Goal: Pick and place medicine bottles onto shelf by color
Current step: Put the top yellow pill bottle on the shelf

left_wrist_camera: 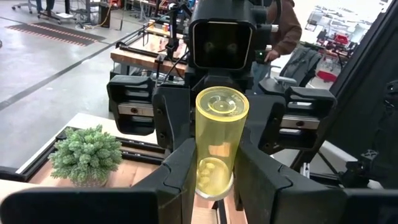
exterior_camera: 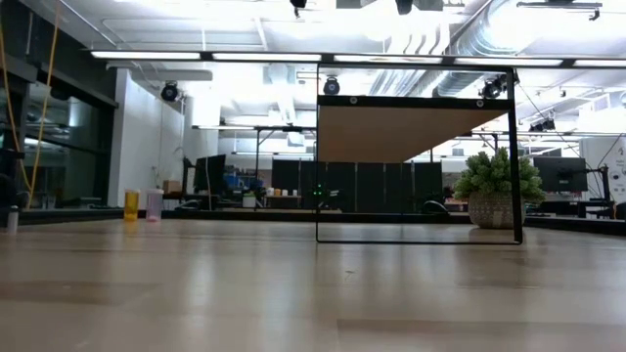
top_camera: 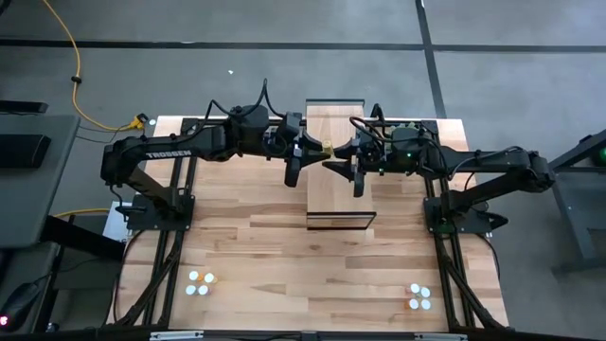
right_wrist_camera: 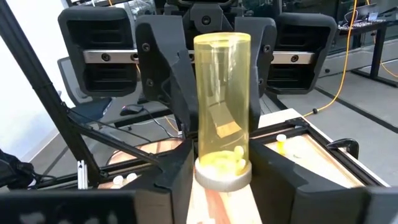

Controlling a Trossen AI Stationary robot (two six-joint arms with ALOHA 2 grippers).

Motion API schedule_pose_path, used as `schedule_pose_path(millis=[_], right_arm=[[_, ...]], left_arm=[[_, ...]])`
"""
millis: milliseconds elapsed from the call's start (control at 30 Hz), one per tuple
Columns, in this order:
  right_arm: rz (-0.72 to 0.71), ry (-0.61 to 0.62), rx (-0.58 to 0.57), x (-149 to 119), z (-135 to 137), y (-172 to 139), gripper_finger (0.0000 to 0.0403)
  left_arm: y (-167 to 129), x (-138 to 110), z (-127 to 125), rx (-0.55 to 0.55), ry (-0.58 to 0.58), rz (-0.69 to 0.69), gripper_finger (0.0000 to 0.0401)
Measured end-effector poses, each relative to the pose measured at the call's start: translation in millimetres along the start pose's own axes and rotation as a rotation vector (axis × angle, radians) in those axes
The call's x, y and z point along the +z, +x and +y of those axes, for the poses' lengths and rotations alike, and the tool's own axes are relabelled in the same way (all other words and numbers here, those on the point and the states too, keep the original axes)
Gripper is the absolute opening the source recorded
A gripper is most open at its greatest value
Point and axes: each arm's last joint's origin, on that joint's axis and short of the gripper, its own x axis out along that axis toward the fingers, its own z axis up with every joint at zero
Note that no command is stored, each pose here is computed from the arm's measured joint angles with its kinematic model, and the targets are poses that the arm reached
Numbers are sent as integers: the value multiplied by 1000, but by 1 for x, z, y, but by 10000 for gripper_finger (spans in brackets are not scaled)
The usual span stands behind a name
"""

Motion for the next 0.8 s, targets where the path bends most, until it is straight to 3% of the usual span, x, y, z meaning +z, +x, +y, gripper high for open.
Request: schedule_pose_path(millis=[200,567,800], right_arm=[[0,0,0,0,0,0,103],[0,-1,0,0,0,0,104],[2,-26,0,0,0,-1,104]], left_arm=[[0,0,0,0,0,0,87],[0,0,0,-10,-4,2,88],[-7,5,7,-38,-22,-1,139]])
